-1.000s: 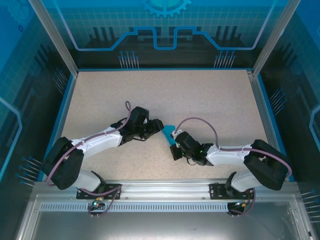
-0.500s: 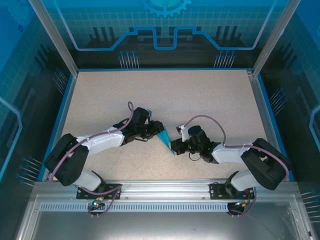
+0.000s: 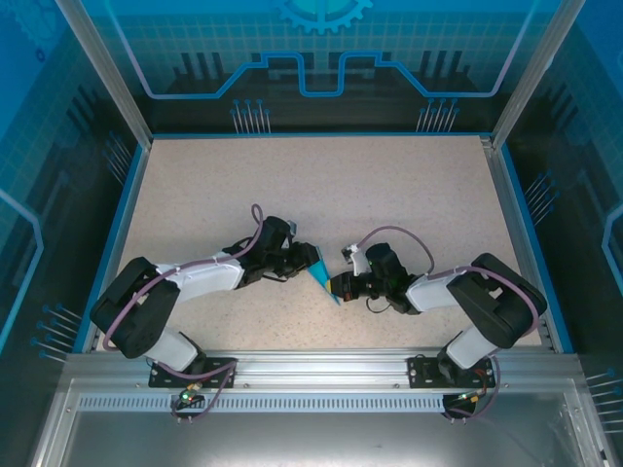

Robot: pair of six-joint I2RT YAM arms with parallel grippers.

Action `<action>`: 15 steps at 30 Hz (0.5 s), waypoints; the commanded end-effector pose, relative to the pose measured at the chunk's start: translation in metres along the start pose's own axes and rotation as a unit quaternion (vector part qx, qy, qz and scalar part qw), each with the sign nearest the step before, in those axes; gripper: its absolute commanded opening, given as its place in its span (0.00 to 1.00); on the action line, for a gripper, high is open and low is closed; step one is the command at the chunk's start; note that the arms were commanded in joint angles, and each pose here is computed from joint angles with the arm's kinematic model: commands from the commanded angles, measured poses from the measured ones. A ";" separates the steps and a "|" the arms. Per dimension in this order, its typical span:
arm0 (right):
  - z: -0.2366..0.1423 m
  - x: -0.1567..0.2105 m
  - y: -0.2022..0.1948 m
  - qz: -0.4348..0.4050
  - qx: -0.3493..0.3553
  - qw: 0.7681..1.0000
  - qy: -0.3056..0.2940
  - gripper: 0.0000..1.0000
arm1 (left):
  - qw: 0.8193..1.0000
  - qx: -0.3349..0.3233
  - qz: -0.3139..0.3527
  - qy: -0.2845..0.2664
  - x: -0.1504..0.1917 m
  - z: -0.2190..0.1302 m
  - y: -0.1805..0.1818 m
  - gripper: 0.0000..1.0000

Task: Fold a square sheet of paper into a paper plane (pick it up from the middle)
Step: Fold the wing for the fifth time at the center of the table.

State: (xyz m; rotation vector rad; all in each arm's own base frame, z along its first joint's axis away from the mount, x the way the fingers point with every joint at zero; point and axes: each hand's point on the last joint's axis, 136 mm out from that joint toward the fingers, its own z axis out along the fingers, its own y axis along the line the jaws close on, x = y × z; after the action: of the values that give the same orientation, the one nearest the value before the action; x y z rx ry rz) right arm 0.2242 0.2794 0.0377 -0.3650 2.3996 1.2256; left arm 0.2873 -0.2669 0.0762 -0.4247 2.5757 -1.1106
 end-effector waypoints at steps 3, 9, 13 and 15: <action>0.003 -0.009 0.002 0.031 -0.042 0.999 0.003 0.01 | 0.999 0.026 0.026 0.017 0.011 0.001 -0.003 0.33; 0.008 -0.010 -0.003 0.062 -0.064 0.996 0.005 0.01 | 0.997 0.055 0.042 0.028 0.017 0.003 -0.008 0.34; 0.007 -0.012 -0.006 0.077 -0.071 0.994 0.004 0.01 | 0.996 0.068 0.051 0.033 0.019 0.006 -0.012 0.34; 0.006 -0.014 -0.004 0.080 -0.078 0.994 0.001 0.02 | 0.995 0.072 0.055 0.035 0.019 0.008 -0.014 0.34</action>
State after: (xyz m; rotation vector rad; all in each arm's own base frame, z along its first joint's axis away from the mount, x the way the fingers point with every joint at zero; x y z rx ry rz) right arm 0.2323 0.2794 0.0258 -0.2270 2.4353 1.4220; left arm 0.2778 -0.2794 0.0757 -0.3072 2.5439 -1.2341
